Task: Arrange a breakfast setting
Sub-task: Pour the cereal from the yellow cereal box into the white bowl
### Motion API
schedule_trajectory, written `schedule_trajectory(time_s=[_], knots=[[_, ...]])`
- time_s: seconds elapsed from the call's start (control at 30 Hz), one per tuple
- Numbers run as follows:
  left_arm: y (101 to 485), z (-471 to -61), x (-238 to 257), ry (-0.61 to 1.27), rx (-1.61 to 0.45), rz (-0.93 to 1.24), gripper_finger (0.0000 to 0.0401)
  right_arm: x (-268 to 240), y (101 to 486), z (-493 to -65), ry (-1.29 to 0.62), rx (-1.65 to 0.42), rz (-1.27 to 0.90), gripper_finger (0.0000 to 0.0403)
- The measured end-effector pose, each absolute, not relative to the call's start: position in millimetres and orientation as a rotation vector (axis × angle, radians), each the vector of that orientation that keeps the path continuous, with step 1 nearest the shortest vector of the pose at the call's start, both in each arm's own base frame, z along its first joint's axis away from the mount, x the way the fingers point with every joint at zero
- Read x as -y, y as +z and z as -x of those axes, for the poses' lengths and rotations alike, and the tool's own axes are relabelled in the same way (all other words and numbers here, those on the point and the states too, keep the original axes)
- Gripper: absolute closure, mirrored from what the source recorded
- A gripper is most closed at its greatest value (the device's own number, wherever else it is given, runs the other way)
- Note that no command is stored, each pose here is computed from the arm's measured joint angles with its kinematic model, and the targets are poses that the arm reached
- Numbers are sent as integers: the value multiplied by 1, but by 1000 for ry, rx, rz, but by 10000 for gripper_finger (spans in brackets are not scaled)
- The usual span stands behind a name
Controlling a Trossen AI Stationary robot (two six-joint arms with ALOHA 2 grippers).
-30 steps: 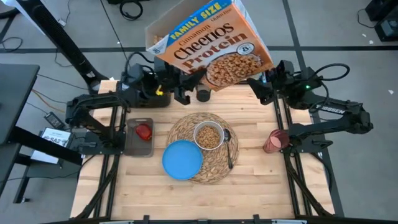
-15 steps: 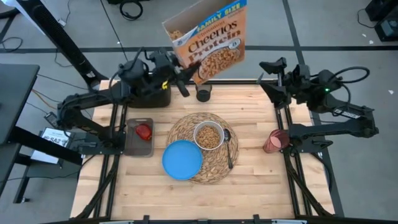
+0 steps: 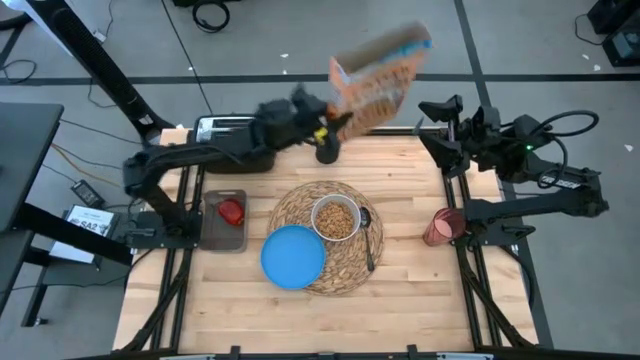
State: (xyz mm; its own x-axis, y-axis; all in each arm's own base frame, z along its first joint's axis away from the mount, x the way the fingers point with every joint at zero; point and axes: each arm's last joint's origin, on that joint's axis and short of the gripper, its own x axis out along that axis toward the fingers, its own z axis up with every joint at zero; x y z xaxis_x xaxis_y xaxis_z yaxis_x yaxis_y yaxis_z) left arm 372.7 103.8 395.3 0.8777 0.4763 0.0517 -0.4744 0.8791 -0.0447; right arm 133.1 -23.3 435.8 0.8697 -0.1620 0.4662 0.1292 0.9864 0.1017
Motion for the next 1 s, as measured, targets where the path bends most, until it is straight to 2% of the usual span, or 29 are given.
schedule_trajectory(time_s=[0.1, 0.33, 0.63, 1.0], knots=[[362, -397, -110, 478, -5, 45, 215, 20, 437, -133, -133, 502, -76, 11], [307, -436, -122, 476, -9, 93, 215, 13, 454, -126, -131, 561, -108, 12], [239, -463, -131, 539, -92, 123, 216, 10, 466, -133, -133, 565, -128, 12], [207, -472, -134, 649, -114, 101, 216, 11, 459, -151, -140, 510, -147, 12]])
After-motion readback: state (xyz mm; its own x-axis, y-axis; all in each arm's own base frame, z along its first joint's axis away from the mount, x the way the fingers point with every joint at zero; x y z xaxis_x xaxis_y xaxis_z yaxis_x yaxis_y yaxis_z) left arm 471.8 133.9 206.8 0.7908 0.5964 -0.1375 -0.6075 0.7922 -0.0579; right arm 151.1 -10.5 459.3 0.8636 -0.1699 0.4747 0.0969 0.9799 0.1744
